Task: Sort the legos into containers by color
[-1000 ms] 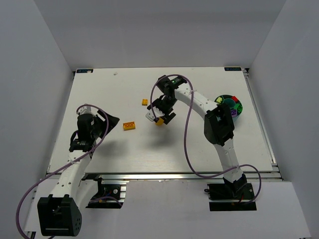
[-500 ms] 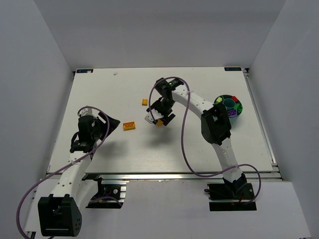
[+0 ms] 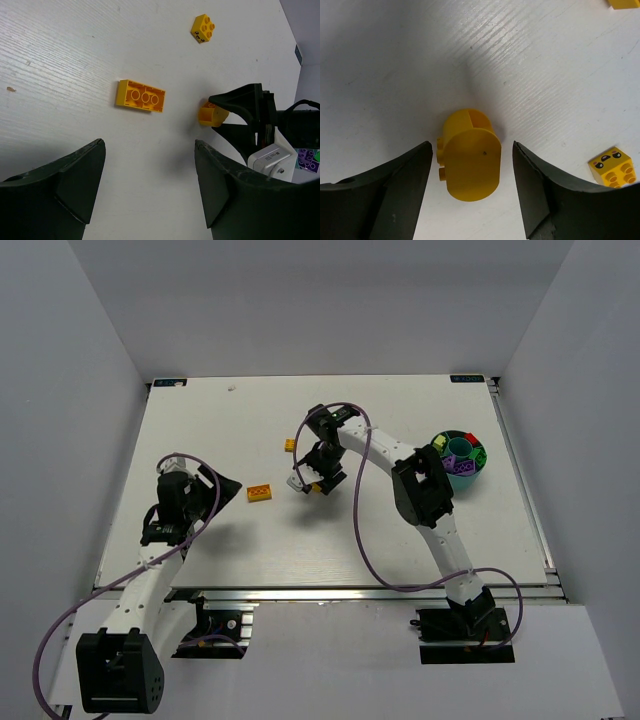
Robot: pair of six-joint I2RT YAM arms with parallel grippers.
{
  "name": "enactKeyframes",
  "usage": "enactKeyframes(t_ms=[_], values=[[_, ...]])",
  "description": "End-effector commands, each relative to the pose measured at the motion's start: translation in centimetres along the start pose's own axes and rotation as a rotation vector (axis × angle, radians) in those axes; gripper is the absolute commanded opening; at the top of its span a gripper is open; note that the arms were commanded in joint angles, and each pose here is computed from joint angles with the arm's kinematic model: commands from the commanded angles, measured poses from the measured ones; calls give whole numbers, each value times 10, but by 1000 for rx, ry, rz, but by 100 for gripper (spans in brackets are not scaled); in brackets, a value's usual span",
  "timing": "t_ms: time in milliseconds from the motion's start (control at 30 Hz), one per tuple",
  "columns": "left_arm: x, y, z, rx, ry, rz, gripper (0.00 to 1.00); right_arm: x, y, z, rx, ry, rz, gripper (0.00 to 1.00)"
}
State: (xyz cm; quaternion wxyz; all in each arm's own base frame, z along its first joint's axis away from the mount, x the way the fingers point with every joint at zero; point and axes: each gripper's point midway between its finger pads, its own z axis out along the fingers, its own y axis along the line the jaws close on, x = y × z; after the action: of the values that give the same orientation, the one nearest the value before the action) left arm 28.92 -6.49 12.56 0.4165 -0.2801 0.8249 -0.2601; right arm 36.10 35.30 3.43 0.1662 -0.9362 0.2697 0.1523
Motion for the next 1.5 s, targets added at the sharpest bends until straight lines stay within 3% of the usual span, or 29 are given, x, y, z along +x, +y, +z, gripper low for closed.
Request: enactKeyframes(t_ms=[0,267,433,633,667,733,800,833,867,1033,1267,1467], values=[[-9,-8,0,25,-15,3,81,-8,-9,-10,25,-6,-17,68],[-9,-9,1,30,-16,-2,81,-10,-4,-8,13,-6,-5,56],[-11,-11,0,37,-26,-10,81,-35,-19,-29,97,-96,41,32],[-13,-18,2,79,-45,-32,81,-82,-41,-113,347,-365,383,8],[-11,-17,3,81,-41,-39,81,-80,-40,-146,421,-387,441,0],[-13,-20,6,98,-45,-39,81,-87,-29,-179,488,-475,605,0],[-13,-22,10,113,-39,-43,81,-62,-22,-212,602,-528,794,0],[-13,-23,12,117,-37,-42,81,-52,-7,-208,606,-541,881,0],[-10,-23,14,120,-23,-44,81,-40,6,-239,696,-542,929,0],[-16,-32,29,156,-14,-44,80,19,62,-313,1042,-479,1240,0],[-20,-39,39,180,2,-47,81,82,156,-331,1300,-329,1591,0],[-20,-42,42,192,18,-46,81,118,196,-333,1377,-354,1776,0]])
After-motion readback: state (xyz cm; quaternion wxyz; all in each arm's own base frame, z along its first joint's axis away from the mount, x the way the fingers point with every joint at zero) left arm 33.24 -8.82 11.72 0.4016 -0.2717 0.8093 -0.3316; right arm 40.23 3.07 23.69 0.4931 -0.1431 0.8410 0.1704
